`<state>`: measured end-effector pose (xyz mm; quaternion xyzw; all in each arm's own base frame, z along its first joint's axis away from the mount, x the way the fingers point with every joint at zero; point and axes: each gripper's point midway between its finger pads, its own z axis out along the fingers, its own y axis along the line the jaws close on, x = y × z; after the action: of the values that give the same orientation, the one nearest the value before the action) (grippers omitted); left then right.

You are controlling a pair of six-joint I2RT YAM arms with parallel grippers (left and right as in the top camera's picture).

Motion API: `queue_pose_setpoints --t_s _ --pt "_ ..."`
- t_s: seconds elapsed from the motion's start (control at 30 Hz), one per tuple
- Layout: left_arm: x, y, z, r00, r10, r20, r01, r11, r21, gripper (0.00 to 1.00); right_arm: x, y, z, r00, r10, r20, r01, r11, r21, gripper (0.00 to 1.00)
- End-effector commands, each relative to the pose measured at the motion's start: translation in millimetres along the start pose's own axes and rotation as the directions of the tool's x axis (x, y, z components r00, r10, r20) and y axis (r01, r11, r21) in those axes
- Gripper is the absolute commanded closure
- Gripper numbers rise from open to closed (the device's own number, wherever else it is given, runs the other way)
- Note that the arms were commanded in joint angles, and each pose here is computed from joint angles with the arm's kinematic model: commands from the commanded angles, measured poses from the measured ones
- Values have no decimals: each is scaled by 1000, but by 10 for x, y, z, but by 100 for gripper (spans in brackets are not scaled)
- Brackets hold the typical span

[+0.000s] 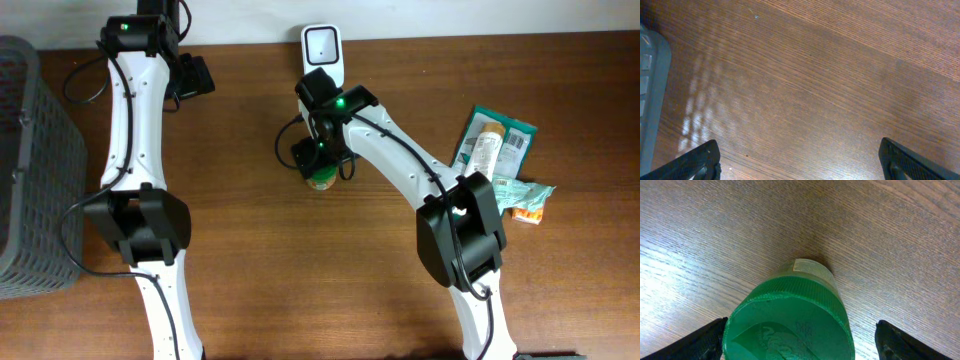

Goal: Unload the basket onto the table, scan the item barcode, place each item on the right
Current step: 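Lower the right gripper over the jar lid and grasp it, then lift the green-lidded jar and tilt it toward the scanner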

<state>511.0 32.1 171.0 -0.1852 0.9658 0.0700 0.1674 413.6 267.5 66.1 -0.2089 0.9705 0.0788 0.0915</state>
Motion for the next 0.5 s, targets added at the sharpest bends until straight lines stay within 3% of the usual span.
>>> queue_pose_setpoints --t_s 0.0,0.1,0.27,0.4,0.47 --pt "-33 52 -26 1000 -5 14 5 1000 -16 1 9 36 24 1000 -3 0 3 1000 -6 20" --pt "-34 55 -25 1000 -6 14 6 1000 -16 1 -16 36 20 1000 -3 10 3 1000 -8 29" --pt "-34 55 -25 1000 -6 14 6 1000 -16 1 -43 53 -114 1000 -4 26 4 1000 -10 34" --pt "-34 55 -25 1000 -6 13 6 1000 -16 1 -179 141 -676 995 -23 101 26 999 -31 34" --pt "-34 55 -25 1000 -6 13 6 1000 -16 1 -202 309 -986 983 -113 147 129 986 -103 35"
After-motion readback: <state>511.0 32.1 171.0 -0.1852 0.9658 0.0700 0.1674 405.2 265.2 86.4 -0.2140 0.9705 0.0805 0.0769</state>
